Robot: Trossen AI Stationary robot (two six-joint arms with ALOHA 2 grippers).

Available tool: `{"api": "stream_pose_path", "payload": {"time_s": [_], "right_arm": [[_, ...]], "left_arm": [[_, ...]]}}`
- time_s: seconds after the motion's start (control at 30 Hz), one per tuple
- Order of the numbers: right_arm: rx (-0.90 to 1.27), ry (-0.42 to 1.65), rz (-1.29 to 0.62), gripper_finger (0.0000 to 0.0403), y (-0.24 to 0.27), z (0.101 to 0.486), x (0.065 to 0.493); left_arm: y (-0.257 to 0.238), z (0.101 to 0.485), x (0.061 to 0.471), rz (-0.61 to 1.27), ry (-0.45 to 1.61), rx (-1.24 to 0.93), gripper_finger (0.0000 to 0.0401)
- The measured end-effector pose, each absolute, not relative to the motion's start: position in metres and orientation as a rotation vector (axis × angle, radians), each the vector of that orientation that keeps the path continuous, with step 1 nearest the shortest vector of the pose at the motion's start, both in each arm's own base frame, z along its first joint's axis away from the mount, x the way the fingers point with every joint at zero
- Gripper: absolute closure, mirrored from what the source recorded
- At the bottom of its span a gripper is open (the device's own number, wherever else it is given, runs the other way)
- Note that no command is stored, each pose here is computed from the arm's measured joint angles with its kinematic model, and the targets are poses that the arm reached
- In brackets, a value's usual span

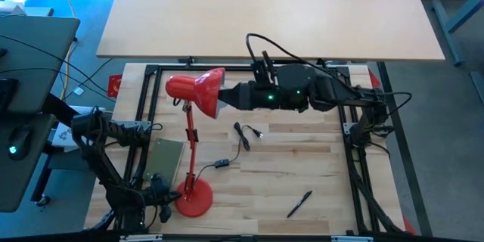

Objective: Screw lightbulb
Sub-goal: Remove the white lightbulb from the red lamp

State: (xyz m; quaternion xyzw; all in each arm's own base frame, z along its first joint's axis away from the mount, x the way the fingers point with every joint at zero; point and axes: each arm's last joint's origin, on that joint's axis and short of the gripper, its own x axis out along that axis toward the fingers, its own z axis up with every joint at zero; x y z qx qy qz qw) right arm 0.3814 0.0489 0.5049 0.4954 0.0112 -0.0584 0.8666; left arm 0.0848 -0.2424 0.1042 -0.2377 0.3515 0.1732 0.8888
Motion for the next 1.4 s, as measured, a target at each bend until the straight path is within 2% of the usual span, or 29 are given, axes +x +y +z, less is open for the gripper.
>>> {"api": "stream_pose_path", "payload": {"time_s": [0.23,0.4,0.67,1.1,1.4], "right_arm": [[0.717,0.085,-0.063,0.0131,0.032,0.503,0.384],[0.576,0.11,-0.063,0.0131,0.026,0.501,0.384],[0.152,0.124,-0.051,0.0132,0.024,0.501,0.383],[-0.505,0.108,-0.112,0.0132,0.031,0.507,0.381],[-0.956,0.242,-0.301,0.0132,0.056,0.506,0.376]], "left_arm": [[-0.244,0.111,0.084,0.345,0.8,-0.526,0.0401],[-0.244,0.112,0.083,0.341,0.814,-0.534,0.0401],[-0.243,0.112,0.083,0.34,0.816,-0.508,0.0401],[-0.238,0.109,0.088,0.36,0.795,-0.525,0.0401],[-0.239,0.109,0.086,0.344,0.79,-0.517,0.0401]]}}
